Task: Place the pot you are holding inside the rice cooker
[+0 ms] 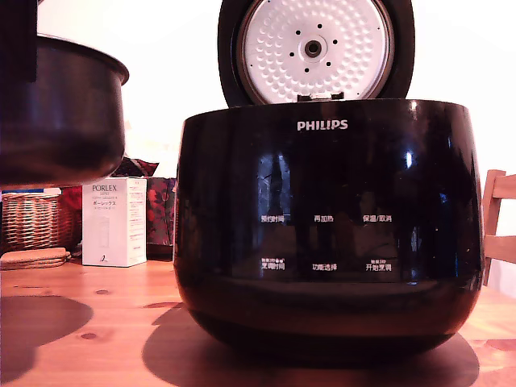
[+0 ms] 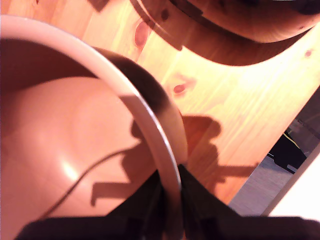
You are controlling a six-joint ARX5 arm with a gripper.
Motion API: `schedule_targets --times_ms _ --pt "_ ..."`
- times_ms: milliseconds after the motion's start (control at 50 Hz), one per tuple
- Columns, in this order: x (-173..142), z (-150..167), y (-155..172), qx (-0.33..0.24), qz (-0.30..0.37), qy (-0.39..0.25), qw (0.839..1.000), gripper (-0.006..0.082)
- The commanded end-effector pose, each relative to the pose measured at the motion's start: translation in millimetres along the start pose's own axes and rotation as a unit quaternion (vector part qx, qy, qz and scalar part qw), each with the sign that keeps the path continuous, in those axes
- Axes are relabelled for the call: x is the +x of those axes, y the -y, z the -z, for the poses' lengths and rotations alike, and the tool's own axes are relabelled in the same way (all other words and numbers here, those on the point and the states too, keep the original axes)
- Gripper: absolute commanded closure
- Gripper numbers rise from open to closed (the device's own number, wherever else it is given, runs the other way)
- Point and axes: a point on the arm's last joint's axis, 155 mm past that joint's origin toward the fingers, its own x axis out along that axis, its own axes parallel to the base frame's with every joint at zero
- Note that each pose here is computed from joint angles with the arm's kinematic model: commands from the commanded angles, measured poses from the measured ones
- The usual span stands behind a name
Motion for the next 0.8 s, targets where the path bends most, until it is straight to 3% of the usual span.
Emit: schedule_targets --times_ms 0,580,780 --pt "-13.8 -7.4 -6.1 -0.018 -0.014 0.029 0.999 0.0791" --pt "-15.8 -9.1 -7.9 -0.019 -0.017 0.032 0.999 0.0791" --pt "-29.3 -28.0 -12.7 -0.021 -0.029 0.072 0.997 0.0791"
